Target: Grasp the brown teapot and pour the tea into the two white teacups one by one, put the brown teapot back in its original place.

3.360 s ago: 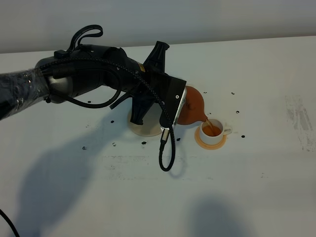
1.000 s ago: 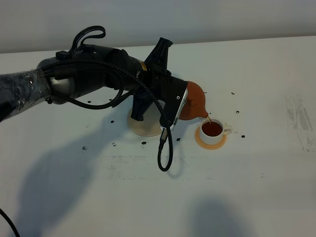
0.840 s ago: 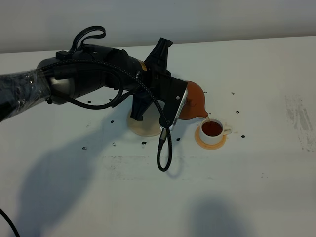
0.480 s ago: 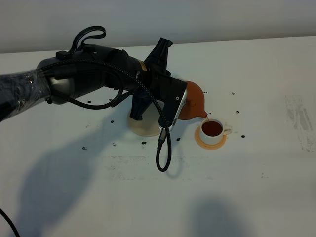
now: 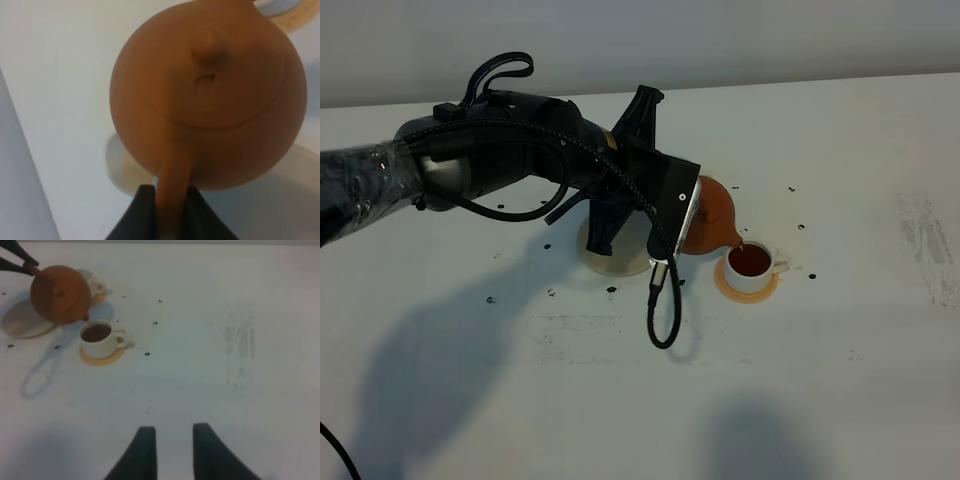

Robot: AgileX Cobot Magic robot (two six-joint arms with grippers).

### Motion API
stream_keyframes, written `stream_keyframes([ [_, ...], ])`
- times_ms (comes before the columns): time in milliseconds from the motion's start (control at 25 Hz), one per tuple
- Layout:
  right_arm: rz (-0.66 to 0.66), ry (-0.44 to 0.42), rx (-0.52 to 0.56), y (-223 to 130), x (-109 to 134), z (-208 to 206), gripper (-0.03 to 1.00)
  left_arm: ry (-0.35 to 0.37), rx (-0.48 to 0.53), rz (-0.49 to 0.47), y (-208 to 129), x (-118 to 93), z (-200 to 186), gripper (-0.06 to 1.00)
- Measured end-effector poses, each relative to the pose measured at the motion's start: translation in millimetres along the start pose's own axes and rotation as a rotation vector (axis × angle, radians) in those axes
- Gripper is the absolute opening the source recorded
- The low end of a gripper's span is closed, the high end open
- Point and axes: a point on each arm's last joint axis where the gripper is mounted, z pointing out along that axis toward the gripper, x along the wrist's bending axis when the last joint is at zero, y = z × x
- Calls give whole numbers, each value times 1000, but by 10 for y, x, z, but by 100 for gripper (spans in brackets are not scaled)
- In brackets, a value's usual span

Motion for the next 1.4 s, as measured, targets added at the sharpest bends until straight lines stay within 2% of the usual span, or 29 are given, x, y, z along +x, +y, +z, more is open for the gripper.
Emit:
stream_keyframes([
  [480, 0, 0, 0, 0, 0, 0, 20, -45, -10, -106, 11, -41, -1, 11],
  [840, 0, 0, 0, 0, 0, 0, 20, -46, -43, -273, 56, 9, -184, 11],
  [1160, 0, 0, 0, 0, 0, 0, 20, -149, -68, -456, 85, -65, -220, 11],
  [1400, 0, 0, 0, 0, 0, 0, 20, -161, -93, -556, 98, -163, -289, 11],
])
